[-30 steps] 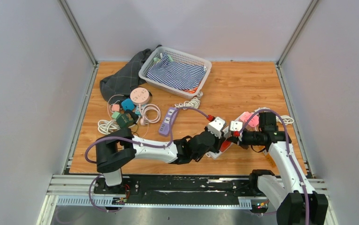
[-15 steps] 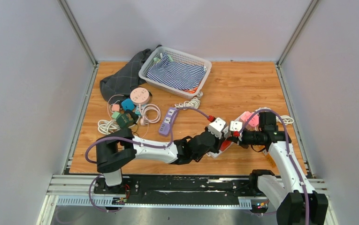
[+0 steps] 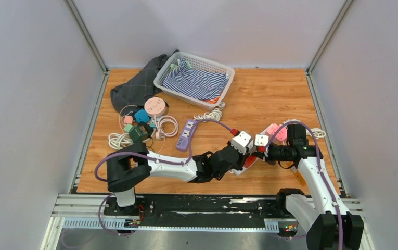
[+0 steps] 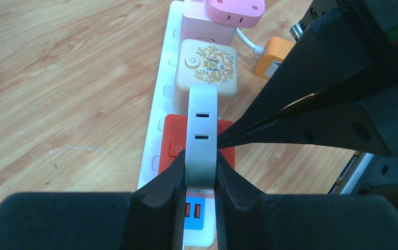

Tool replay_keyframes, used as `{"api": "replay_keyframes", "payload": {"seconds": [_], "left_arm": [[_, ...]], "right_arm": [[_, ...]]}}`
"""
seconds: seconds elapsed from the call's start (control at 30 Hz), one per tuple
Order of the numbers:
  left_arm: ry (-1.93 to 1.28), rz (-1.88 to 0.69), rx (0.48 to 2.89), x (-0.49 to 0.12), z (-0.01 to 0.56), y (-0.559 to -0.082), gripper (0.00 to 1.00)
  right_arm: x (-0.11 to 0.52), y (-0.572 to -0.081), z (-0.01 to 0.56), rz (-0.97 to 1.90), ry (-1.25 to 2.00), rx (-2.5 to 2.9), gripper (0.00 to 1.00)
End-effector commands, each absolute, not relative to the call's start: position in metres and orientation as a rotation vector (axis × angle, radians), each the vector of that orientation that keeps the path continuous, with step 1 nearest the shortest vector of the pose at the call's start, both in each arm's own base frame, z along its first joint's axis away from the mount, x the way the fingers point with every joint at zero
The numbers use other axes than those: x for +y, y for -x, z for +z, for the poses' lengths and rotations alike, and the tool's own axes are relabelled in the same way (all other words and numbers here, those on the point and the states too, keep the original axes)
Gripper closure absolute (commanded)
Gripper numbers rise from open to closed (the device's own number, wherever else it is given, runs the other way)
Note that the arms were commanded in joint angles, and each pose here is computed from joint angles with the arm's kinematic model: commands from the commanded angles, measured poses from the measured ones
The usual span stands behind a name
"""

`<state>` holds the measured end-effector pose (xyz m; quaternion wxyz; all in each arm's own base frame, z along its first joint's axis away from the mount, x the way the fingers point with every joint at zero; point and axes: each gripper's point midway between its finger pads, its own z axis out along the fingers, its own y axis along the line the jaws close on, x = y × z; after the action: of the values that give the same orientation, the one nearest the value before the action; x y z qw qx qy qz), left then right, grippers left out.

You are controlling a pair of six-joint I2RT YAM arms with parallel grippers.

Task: Pull the plug off the socket
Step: Remove the plug from the socket.

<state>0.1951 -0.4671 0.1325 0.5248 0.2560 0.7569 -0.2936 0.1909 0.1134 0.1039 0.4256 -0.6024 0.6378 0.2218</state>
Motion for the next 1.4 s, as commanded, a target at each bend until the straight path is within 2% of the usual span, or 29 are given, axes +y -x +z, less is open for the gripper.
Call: {"api": "replay_keyframes", "payload": {"seconds": [0.0,0.1,0.17,0.23,0.4,0.47,0.63,0.73,0.93,1.0,1.23,1.37], "left_arm": [[-0.583,-0.579,1.863,-0.444,0.111,-0.222,1.0],[-0.531,-0.79,1.948,-0.456,0.109,-0.218,1.0],[-0.525,-0.84,1.953,-0.461,0.115,-0.214,1.0],[-0.527,-0.833,1.934,-0.459,0.122,-0.214,1.0],[-0.555,-0.559,1.835,-0.434,0.127,-0.225,1.0],[-0.565,-0.524,1.834,-0.431,0.123,-0.227,1.0],[-0.531,-0.756,1.922,-0.449,0.118,-0.217,1.0],[-0.507,-0.782,1.92,-0.45,0.125,-0.218,1.0],[-0.529,-0.439,1.803,-0.419,0.132,-0.23,1.0],[-0.539,-0.411,1.802,-0.418,0.128,-0.23,1.0],[-0.487,-0.724,1.914,-0.447,0.121,-0.217,1.0],[-0.442,-0.758,1.913,-0.445,0.131,-0.217,1.0]], "right_arm": [[0.099,-0.162,0.07,0.601,1.548,1.797,0.99],[0.099,-0.162,0.069,0.604,1.55,1.801,1.0],[0.099,-0.161,0.069,0.605,1.553,1.8,0.99],[0.099,-0.161,0.069,0.607,1.553,1.799,0.99],[0.099,-0.16,0.069,0.61,1.557,1.795,0.99],[0.099,-0.16,0.069,0.611,1.56,1.793,0.99],[0.099,-0.159,0.068,0.618,1.564,1.798,0.98],[0.099,-0.159,0.068,0.618,1.565,1.798,0.99],[0.099,-0.159,0.068,0.622,1.565,1.798,0.98],[0.099,-0.159,0.068,0.621,1.567,1.798,0.98],[0.098,-0.158,0.066,0.621,1.569,1.805,0.98],[0.098,-0.158,0.067,0.62,1.569,1.805,0.98]]}}
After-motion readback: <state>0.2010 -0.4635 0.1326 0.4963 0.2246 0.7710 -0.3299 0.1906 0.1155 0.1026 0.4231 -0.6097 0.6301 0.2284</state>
